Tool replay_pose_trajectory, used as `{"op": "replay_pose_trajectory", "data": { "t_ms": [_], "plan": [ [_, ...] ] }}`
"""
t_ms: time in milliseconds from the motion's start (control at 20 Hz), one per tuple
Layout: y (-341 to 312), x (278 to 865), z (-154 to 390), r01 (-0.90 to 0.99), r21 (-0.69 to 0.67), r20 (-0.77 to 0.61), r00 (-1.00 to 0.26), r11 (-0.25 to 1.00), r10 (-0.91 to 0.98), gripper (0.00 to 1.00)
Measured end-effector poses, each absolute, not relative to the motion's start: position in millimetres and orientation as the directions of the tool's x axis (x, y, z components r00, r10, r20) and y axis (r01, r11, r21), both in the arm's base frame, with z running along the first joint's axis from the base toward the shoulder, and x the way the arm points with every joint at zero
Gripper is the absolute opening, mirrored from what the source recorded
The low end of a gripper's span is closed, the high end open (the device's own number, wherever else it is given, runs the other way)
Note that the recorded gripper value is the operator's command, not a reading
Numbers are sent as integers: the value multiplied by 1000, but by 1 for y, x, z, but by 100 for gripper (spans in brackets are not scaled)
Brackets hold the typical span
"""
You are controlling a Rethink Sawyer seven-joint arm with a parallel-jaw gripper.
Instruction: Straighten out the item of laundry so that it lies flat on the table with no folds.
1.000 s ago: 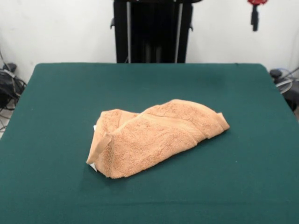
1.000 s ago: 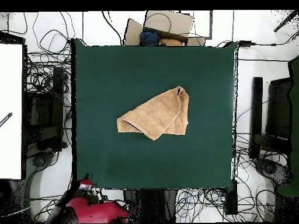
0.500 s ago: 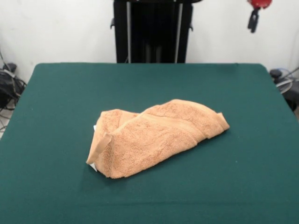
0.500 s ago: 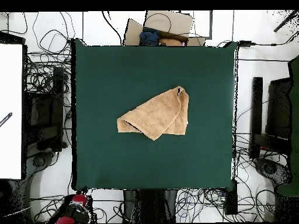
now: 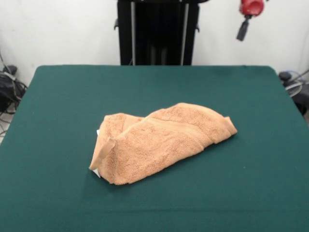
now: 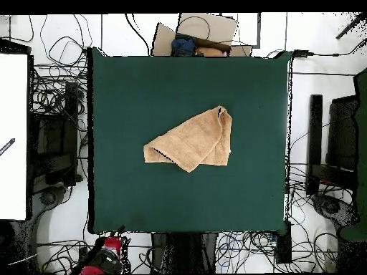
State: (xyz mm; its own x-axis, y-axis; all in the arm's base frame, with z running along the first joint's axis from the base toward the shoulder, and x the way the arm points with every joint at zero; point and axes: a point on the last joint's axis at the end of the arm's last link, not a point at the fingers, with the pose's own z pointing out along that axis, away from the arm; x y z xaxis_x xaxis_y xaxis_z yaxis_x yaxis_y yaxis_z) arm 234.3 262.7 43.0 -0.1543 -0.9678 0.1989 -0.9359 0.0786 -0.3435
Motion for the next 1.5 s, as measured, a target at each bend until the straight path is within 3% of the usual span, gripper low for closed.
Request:
{"op": "replay_pose_trajectory", "data": {
  "t_ms": [800,1500],
  "plan": [
    [217,270,-8,-835,-549,230,-192,36,-954,100],
    [208,278,-69,-804,-590,202,-230,69,-952,100]
  ]
}}
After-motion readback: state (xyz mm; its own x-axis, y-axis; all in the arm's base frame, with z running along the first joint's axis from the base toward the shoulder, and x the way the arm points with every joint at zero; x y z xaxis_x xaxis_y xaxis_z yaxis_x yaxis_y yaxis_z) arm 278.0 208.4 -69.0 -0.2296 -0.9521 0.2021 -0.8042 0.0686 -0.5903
